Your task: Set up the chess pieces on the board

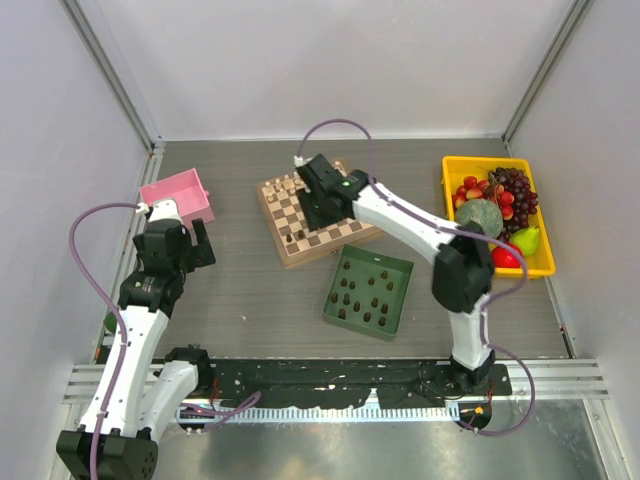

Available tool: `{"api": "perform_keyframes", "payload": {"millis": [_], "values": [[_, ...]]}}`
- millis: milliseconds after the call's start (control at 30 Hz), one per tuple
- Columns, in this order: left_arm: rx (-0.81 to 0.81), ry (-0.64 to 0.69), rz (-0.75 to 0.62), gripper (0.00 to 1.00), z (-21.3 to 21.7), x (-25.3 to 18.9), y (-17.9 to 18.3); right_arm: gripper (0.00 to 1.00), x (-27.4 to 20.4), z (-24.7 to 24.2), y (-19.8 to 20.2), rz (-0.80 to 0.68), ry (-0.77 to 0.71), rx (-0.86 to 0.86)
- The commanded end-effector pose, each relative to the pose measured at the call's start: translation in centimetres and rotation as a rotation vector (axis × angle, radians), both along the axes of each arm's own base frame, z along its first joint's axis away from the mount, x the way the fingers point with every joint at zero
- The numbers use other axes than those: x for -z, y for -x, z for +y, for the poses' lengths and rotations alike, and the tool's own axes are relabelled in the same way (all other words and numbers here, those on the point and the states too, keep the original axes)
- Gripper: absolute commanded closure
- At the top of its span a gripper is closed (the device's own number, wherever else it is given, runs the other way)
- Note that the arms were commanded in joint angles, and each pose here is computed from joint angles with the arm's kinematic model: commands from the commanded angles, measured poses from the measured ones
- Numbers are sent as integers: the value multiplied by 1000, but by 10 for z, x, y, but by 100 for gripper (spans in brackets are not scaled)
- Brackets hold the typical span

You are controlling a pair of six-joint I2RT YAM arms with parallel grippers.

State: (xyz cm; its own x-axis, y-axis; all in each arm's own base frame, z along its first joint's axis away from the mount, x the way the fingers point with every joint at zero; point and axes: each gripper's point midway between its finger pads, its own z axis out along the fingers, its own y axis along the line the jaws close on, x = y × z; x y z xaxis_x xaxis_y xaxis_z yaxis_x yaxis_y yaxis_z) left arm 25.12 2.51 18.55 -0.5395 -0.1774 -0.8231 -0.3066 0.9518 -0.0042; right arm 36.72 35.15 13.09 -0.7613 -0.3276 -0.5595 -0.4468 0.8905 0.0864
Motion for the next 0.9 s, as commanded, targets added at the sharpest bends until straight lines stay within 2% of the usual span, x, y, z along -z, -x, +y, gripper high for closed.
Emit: {"api": "perform_keyframes", "payload": {"millis": [0,133,267,500,867], "values": [[1,9,-31,1,-1,-10,-4,55,-61,-44,20,-134,-95,89],[1,7,-30,1,0,-10,-5,55,-31,-73,56,-67,-82,99],[0,0,-37,1,1,-13,-4,55,-5,-83,70,-5,-72,105],[-6,-7,-55,1,3,-13,-4,60,31,-90,68,66,-64,123],[-7,-6,-37,1,2,-10,-4,61,60,-81,52,79,-54,145]]}}
